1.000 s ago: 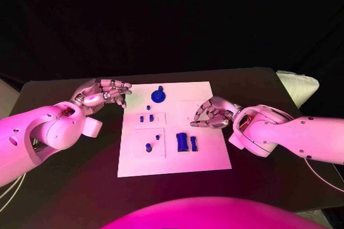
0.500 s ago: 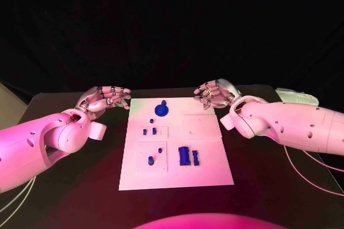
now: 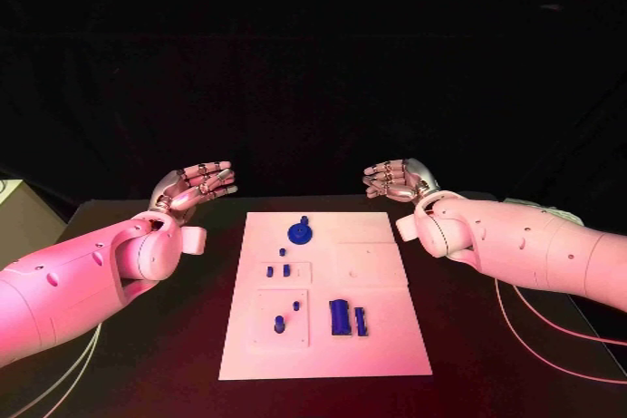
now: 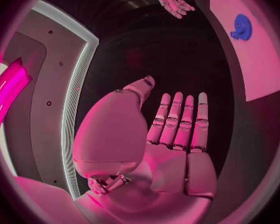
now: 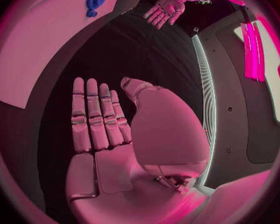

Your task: Assemble the parts on the task board

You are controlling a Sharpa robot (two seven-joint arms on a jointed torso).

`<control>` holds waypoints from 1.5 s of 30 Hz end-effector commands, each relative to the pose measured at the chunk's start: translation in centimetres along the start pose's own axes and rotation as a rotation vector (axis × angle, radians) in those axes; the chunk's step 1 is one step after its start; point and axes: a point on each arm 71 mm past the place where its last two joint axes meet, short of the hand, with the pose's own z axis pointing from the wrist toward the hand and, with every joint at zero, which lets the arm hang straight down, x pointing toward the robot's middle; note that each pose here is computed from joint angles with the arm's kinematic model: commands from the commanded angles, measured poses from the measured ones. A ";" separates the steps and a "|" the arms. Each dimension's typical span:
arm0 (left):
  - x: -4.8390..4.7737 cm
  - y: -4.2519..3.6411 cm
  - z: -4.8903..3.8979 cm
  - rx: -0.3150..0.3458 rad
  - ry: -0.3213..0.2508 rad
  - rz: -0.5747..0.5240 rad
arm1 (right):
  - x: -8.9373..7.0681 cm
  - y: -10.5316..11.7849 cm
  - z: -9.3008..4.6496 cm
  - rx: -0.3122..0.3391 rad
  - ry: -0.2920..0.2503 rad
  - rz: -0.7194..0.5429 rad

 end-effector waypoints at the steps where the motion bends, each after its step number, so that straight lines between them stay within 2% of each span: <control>1: 0.01 0.01 -0.01 0.000 0.000 0.000 | 0.0 0.0 0.0 0.000 0.000 0.001; 7: 0.62 0.31 -0.53 -0.006 -0.019 0.004 | 1.1 0.1 -0.7 0.000 -0.004 0.039; 11: 1.67 0.75 -1.48 -0.016 -0.050 0.011 | 2.8 0.5 -1.9 0.004 -0.013 0.103; 14: 2.65 1.10 -2.44 -0.026 -0.079 0.019 | 4.3 0.9 -3.1 0.011 -0.021 0.162; 16: 3.61 1.37 -3.45 -0.036 -0.108 0.027 | 5.6 1.5 -4.4 0.020 -0.028 0.216; 21: 5.53 1.67 -5.68 -0.057 -0.167 0.045 | 7.7 2.5 -6.6 0.043 -0.041 0.302; 28: 6.97 1.68 -7.55 -0.075 -0.212 0.061 | 8.8 3.3 -8.0 0.060 -0.047 0.351; 32: 7.20 1.66 -7.87 -0.077 -0.219 0.064 | 8.8 3.3 -8.1 0.060 -0.047 0.353; 45: 7.20 1.66 -7.87 -0.077 -0.219 0.064 | 8.8 3.3 -8.1 0.060 -0.047 0.353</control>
